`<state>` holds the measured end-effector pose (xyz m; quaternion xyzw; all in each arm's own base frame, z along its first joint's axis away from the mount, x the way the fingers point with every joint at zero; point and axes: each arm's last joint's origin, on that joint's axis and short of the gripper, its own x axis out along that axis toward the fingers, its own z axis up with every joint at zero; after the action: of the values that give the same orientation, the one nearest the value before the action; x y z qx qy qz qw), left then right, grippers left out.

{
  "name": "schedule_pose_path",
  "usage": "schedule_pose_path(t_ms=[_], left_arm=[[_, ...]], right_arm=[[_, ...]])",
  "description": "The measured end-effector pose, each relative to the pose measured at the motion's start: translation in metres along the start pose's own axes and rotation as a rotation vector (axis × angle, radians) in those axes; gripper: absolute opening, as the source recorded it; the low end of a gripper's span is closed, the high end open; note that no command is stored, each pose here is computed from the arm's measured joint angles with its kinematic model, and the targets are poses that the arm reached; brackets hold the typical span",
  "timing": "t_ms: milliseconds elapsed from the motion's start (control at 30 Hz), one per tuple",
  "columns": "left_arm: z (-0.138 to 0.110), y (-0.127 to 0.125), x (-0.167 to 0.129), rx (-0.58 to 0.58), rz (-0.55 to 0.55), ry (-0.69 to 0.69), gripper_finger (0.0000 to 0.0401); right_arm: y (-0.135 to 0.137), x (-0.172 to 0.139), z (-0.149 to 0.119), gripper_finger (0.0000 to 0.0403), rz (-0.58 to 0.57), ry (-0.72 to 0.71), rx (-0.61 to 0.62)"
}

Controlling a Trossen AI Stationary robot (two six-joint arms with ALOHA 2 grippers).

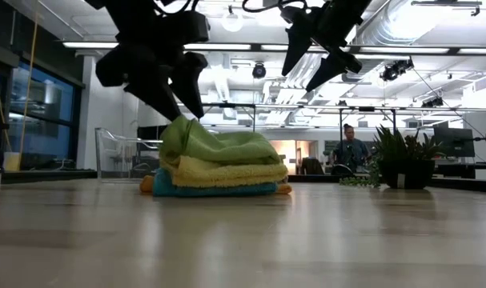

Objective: Fold microfiber towels
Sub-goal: Put the stacked colored towels in the transparent bin

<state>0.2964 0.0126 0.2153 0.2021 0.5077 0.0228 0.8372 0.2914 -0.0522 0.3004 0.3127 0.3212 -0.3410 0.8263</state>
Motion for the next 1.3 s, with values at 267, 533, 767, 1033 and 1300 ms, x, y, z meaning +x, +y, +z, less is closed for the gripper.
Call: schedule_pose_path(t_ms=[267, 533, 767, 1033, 1300], left_arm=[[-0.004, -0.006, 0.0, -0.02, -0.119, 0.015, 0.0282], [-0.004, -0.011, 0.013, -0.092, -0.141, -0.008, 0.0282], [0.001, -0.011, 0.003, -0.102, -0.157, -0.082, 0.0282], [-0.001, 0.011, -0.051, -0.23, -0.205, -0.247, 0.0282], [-0.024, 0.03, -0.129, -0.507, -0.187, -0.661, 0.0282]], right_arm=[[0.0, 0.0, 0.0, 0.0305, -0.001, 0.001, -0.003], [0.0, 0.0, 0.0, 0.0305, -0.001, 0.001, -0.008], [0.0, 0.0, 0.0, 0.0305, -0.005, 0.0, -0.009], [0.0, 0.0, -0.004, 0.0305, 0.043, 0.09, -0.028], [-0.011, -0.002, -0.016, 0.0305, -0.037, 0.236, -0.115]])
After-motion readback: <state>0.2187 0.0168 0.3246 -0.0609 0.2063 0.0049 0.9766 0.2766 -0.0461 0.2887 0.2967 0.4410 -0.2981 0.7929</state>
